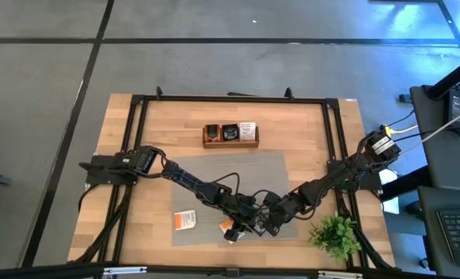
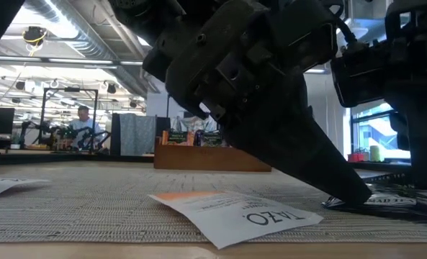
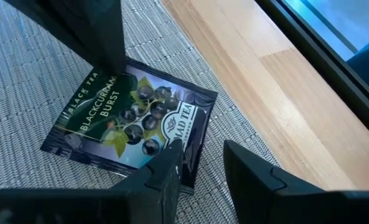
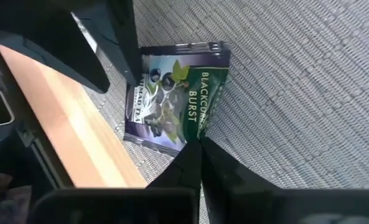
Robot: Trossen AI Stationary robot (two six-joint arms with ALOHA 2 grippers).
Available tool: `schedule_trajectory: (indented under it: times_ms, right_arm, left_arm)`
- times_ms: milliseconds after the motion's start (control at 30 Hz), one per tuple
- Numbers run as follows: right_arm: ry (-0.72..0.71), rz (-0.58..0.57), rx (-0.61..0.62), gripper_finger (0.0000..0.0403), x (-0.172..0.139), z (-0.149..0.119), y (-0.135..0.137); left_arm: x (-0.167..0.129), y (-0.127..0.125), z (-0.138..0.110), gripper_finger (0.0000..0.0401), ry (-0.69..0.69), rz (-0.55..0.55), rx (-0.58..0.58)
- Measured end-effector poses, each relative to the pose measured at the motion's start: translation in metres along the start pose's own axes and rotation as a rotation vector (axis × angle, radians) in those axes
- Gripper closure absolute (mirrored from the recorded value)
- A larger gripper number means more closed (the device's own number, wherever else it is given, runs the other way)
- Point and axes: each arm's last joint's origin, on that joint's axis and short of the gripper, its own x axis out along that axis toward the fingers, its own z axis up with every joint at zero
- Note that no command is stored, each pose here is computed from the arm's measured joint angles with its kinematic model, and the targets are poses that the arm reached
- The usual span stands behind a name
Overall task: Pick & Place Tea
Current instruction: Put the purple tea bag into the middle section of the wooden organizer
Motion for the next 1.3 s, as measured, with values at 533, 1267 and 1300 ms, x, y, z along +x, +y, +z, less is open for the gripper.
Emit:
schedule_trajectory:
  times_ms: [533, 1267, 1300]
  right_arm:
    - [-0.078, -0.104, -0.113, 0.0401, -0.038, 0.011, 0.011]
    - [-0.372, -0.259, -0.699, 0.0402, -0.08, 0.11, 0.042]
    - [-0.367, -0.266, -0.722, 0.0402, -0.078, 0.113, 0.044]
  left_arm:
    - [-0.115, 0.0, 0.049, 0.0285, 0.091, 0.013, 0.041]
    - [-0.242, -0.011, 0.007, 0.0285, -0.077, 0.274, -0.081]
    - [-0.242, -0.011, 0.008, 0.0285, -0.09, 0.274, -0.069]
